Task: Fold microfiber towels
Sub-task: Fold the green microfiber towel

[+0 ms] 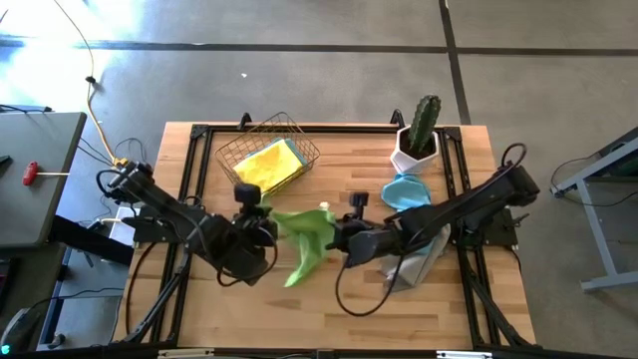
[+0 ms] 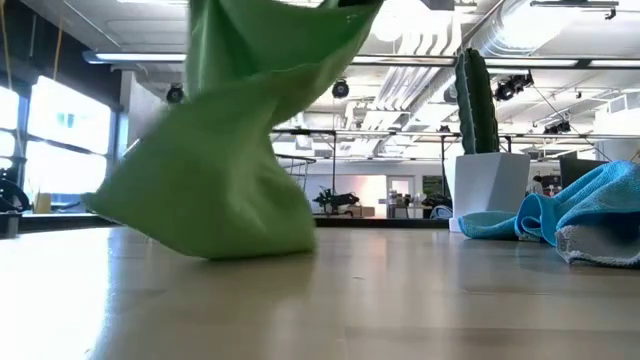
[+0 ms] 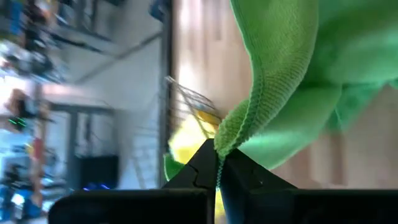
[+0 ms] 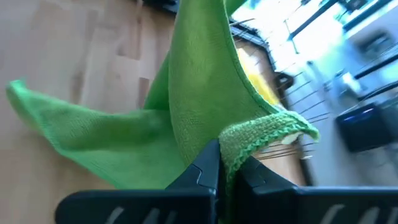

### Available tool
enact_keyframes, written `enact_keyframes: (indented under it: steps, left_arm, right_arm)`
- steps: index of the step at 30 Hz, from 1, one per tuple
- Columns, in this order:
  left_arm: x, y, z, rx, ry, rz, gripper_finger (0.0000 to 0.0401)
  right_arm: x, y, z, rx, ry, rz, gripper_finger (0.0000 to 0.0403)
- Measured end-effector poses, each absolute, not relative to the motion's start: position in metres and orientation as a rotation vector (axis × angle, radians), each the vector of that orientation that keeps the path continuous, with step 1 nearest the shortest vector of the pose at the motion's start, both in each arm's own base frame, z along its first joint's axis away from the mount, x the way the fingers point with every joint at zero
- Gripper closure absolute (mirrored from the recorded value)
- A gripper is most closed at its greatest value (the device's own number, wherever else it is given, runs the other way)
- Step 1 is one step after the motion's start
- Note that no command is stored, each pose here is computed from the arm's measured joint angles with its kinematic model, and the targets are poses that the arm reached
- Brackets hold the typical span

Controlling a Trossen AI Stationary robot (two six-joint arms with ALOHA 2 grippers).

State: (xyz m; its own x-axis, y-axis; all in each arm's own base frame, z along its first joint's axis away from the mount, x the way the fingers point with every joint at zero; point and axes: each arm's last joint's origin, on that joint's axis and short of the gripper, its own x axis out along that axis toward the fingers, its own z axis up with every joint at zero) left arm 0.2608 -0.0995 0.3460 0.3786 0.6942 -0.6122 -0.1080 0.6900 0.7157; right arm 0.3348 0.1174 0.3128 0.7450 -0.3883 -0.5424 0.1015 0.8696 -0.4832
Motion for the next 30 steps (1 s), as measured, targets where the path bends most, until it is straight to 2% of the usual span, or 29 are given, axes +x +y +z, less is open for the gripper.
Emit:
enact_keyframes:
  steps: [7,12,16,20,23,26,28,30]
  left_arm:
    - [0.267,-0.082,0.375,0.809,1.001,0.642,0.0401]
    - [0.271,-0.065,0.391,0.894,0.967,0.757,0.0401]
    - [0.274,-0.049,0.399,0.993,0.966,0.87,0.0401]
    - [0.276,-0.036,0.4,0.988,0.971,0.946,0.0401]
    - [0.277,-0.032,0.399,0.922,0.972,0.945,0.0401]
    - [0.277,-0.038,0.396,0.776,0.974,0.854,0.0401]
    - [0.276,-0.05,0.391,0.557,0.983,0.734,0.0401]
    - [0.275,-0.064,0.384,0.294,1.01,0.611,0.0401]
  right_arm:
    - [0.315,0.107,0.342,-0.647,0.637,-0.365,0.0403]
    - [0.303,0.086,0.363,-0.668,0.612,-0.421,0.0403]
    - [0.304,0.066,0.369,-0.724,0.641,-0.455,0.0403]
    - [0.306,0.05,0.37,-0.801,0.683,-0.494,0.0403]
    - [0.305,0.046,0.371,-0.83,0.7,-0.559,0.0403]
    - [0.303,0.055,0.368,-0.774,0.687,-0.521,0.0403]
    - [0.299,0.067,0.364,-0.678,0.675,-0.419,0.0403]
    - [0.295,0.081,0.357,-0.488,0.694,-0.241,0.0403]
